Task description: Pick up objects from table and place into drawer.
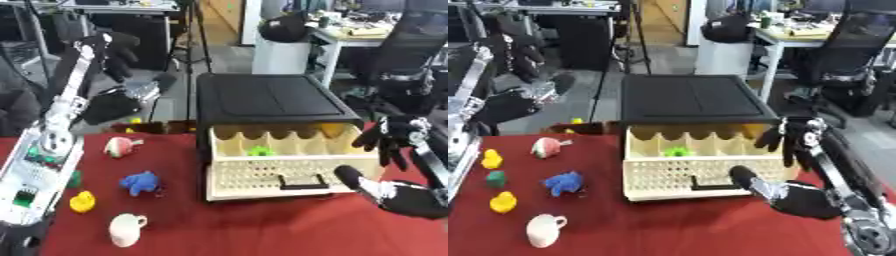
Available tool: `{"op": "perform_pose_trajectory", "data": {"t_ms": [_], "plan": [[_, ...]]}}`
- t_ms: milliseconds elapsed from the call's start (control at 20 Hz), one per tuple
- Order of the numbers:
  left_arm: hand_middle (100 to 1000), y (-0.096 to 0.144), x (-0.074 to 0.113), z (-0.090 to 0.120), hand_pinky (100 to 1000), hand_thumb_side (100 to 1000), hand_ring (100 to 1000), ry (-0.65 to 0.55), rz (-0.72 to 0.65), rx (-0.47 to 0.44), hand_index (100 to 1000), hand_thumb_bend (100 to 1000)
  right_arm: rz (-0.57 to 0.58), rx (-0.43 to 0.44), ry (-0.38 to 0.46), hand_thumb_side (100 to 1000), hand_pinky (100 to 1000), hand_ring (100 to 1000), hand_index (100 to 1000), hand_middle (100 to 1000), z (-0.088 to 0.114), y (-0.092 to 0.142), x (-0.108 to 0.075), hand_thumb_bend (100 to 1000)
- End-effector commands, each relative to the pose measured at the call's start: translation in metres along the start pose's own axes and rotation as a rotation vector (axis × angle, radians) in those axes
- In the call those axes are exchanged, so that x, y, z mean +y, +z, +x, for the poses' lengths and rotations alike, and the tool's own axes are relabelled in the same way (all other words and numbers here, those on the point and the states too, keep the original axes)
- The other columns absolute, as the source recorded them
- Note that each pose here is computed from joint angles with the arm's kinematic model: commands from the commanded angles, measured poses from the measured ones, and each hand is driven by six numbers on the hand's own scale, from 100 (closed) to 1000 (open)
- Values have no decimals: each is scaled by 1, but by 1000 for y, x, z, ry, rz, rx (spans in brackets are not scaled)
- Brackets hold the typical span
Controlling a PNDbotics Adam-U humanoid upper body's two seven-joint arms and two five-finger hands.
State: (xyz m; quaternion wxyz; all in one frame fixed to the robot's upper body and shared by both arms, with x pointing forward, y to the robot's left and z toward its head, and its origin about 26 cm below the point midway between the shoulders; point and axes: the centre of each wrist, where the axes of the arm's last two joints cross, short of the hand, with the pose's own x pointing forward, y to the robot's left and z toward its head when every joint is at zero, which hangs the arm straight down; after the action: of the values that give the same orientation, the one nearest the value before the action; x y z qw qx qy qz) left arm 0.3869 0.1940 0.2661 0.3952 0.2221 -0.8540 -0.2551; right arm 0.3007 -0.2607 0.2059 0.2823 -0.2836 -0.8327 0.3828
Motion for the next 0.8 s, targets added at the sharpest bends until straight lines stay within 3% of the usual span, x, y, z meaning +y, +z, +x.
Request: {"op": "perform_pose_trajectory", "data": {"t_ms": [50, 500, 650, 800], "plan": [[542, 2, 17, 0, 508, 483, 503, -24, 30, 1, 747, 712, 43, -81, -8, 709, 100, 269, 587, 399, 10, -9, -5, 584], [542, 10, 18, -18, 507, 498, 500, -29, 39, 70, 748, 704, 196, -146, -73, 701, 100, 240, 533, 380, 24, -13, 16, 585], [541, 11, 16, -22, 506, 501, 500, -30, 36, 89, 748, 702, 255, -143, -86, 668, 100, 224, 518, 368, 26, -10, 22, 597], [541, 12, 16, -25, 507, 503, 500, -29, 39, 97, 748, 699, 317, -113, -87, 699, 100, 217, 520, 364, 26, -6, 26, 592]]}}
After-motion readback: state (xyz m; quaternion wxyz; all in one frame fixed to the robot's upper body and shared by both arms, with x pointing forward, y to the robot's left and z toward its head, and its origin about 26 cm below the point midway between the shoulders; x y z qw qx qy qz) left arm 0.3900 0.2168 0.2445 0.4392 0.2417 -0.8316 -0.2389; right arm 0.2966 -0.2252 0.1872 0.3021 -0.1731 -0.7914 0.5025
